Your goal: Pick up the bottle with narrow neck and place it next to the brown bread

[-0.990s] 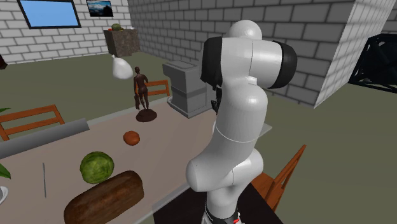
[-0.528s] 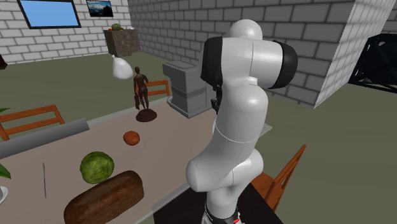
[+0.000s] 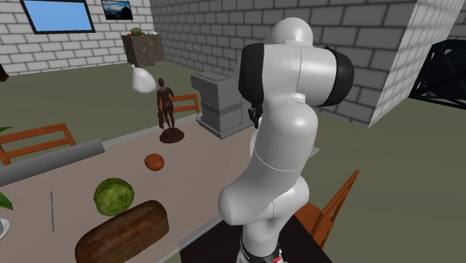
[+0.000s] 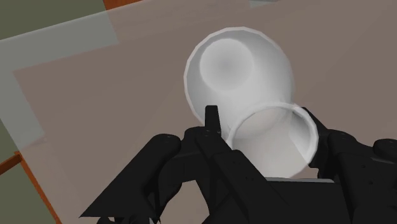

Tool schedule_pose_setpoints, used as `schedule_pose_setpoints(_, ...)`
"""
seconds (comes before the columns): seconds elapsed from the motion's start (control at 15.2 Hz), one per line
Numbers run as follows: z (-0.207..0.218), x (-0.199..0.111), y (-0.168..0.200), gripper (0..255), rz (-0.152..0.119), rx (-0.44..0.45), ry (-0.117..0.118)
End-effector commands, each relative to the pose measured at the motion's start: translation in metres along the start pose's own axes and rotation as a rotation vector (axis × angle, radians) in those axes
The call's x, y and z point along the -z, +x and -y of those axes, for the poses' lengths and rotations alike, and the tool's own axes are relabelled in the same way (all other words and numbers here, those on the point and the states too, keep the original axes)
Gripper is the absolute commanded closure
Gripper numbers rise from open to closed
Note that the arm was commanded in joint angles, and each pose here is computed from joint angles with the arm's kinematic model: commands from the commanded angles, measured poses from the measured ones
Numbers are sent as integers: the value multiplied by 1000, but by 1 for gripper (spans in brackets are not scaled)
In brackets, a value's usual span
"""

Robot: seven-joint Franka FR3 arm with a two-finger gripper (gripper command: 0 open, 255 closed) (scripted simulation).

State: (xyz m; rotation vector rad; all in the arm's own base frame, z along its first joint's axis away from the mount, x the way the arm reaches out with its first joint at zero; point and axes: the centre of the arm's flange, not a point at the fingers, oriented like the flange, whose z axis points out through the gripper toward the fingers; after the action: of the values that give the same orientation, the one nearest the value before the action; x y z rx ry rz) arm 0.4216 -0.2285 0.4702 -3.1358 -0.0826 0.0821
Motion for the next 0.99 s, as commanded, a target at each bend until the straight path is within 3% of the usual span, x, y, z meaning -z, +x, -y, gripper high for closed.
schedule_pose_setpoints(0.0, 1, 11, 0, 255, 0, 0, 0)
schedule_pose_setpoints(0.92, 1, 85, -4, 255, 0, 0, 0)
